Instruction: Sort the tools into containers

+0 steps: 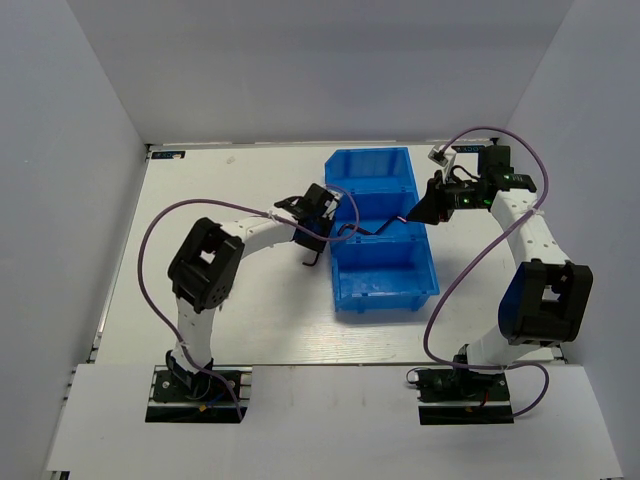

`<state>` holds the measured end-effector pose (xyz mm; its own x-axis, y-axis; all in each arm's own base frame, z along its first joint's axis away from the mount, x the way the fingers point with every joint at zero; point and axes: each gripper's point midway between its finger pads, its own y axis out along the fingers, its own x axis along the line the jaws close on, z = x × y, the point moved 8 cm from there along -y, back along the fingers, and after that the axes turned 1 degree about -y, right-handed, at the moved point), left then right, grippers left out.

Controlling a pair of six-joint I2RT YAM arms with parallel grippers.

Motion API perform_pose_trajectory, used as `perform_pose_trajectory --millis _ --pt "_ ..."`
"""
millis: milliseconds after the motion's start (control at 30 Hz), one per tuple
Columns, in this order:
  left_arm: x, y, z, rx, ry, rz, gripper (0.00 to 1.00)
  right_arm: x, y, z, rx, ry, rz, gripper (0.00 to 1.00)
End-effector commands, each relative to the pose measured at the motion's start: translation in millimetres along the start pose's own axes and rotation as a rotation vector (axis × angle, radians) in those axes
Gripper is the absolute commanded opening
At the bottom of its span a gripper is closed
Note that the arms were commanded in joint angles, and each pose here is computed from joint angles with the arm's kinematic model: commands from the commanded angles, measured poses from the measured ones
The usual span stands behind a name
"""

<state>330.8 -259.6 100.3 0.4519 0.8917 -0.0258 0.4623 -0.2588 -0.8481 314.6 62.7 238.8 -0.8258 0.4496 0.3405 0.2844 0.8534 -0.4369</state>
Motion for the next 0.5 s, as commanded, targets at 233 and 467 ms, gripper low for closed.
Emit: perform_pose_trajectory --millis 233,467 --pt "-7.2 15.1 10.8 0.060 0.005 -0.012 0.40 0.7 -2.8 -5.1 -0.018 -0.004 -0.012 0.38" --pt "9.2 14.8 42.2 0.193 0.039 -0.138 0.31 1.0 -3.3 -5.9 -0.020 -0.008 -0.009 0.38"
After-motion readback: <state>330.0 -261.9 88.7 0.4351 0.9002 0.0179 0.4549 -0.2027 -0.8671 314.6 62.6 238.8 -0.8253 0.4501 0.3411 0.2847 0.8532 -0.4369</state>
